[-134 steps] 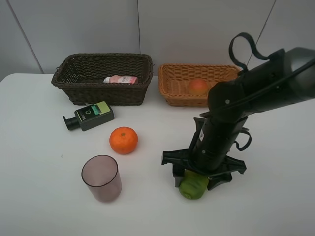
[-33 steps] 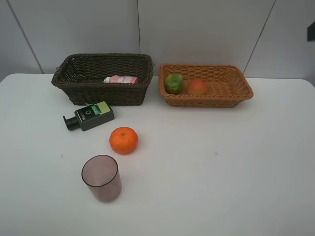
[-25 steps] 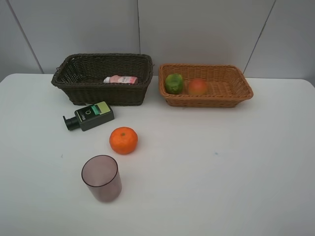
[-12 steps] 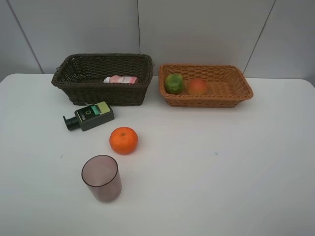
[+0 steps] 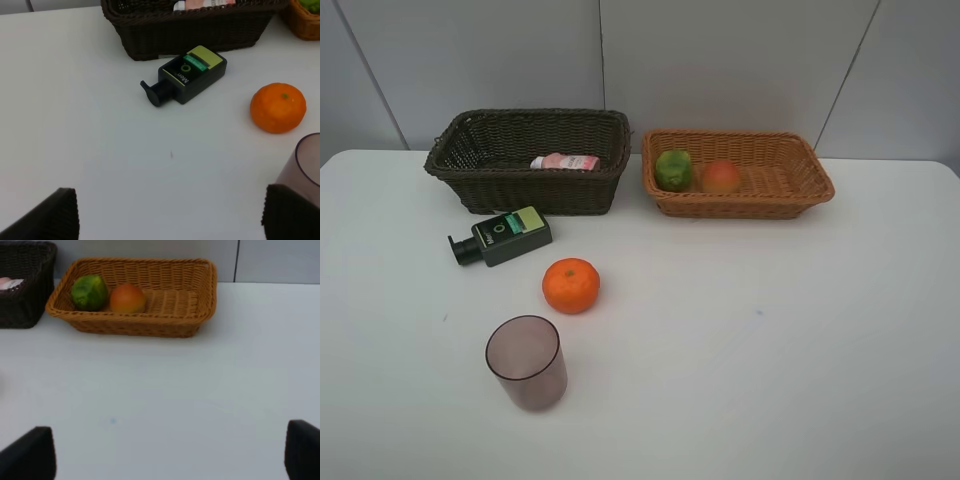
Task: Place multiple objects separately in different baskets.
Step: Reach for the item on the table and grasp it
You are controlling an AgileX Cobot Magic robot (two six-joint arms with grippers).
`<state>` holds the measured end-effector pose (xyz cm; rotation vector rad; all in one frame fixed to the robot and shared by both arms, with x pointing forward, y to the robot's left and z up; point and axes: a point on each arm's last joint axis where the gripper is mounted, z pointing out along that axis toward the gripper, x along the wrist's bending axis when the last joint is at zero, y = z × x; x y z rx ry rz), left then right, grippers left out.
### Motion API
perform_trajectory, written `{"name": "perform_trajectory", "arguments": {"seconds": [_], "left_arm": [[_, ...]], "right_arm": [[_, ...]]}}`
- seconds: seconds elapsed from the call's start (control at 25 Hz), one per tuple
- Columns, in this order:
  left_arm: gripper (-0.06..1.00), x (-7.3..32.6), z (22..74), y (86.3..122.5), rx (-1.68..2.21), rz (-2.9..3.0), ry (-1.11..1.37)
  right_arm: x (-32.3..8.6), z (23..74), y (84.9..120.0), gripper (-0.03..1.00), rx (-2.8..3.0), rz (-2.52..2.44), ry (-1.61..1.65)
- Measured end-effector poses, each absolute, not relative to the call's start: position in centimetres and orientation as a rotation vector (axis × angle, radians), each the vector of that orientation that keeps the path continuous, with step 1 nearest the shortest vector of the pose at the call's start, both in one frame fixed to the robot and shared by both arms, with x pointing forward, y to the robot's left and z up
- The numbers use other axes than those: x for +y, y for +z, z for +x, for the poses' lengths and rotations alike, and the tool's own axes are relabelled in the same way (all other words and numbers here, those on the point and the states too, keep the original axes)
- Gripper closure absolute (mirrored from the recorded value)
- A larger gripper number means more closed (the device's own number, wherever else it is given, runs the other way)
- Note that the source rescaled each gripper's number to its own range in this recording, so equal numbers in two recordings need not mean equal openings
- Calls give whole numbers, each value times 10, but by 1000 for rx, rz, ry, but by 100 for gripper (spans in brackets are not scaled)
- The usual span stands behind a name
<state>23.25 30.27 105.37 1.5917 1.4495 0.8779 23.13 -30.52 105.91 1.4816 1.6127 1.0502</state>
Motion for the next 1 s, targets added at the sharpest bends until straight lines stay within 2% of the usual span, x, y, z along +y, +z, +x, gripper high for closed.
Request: {"name": "perform_trajectory", "arguments": {"seconds": [1.0], "left_arm": [[-1,303,232,1054,1450,1592,878]], "right_arm": [[-303,231,1059,-3,1458,1590,951]]}}
